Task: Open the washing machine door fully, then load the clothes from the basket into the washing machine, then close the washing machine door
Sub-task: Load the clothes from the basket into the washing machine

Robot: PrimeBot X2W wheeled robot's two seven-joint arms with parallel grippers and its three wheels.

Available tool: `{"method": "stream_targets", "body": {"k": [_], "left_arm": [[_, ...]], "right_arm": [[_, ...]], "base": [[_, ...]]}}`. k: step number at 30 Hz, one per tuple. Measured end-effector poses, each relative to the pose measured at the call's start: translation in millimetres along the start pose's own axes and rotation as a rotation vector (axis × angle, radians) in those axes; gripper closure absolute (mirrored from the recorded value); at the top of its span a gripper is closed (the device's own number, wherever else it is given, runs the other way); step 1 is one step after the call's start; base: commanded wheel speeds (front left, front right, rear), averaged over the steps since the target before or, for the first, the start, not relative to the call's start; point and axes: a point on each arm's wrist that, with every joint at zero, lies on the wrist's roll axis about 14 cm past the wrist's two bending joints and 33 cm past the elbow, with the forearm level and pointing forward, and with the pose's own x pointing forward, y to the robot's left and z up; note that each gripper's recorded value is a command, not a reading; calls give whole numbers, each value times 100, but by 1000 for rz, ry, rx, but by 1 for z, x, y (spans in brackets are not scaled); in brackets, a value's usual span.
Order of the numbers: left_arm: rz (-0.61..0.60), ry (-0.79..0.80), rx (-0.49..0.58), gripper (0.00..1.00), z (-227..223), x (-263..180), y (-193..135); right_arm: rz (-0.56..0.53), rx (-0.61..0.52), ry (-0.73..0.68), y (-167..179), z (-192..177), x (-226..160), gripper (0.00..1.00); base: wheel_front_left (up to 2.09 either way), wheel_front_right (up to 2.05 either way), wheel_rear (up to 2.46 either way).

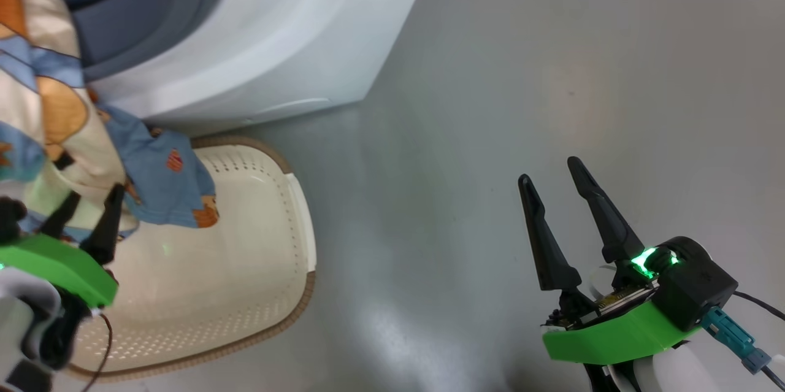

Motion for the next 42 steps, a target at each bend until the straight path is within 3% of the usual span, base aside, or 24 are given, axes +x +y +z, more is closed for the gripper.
{"method": "stream_targets", "body": {"k": [7,13,15,16,33,42], "left_arm": [[21,-47,-41,0,16,27,11],[-7,-71,-51,0,23,47,3],[-8,-74,-57,70,24,48,2],[-8,-75,-58,100,24,48,2],[-63,-200,-21,100,62,6,-19],[-101,-396,38,100,127,-34,-36]], "right_arm": [[-25,-9,24,-8,-8,0,0],[-45,-18,34,-15,-11,-1,0],[-46,-19,36,-15,-11,-1,0],[-46,-18,35,-15,-11,-1,0],[-1,-1,2,-1,0,2,0],[29,11,-34,9,13,0,0]], "base": [[0,0,0],[0,0,0],[0,0,0],[0,0,0],[0,0,0],[0,0,0]]}}
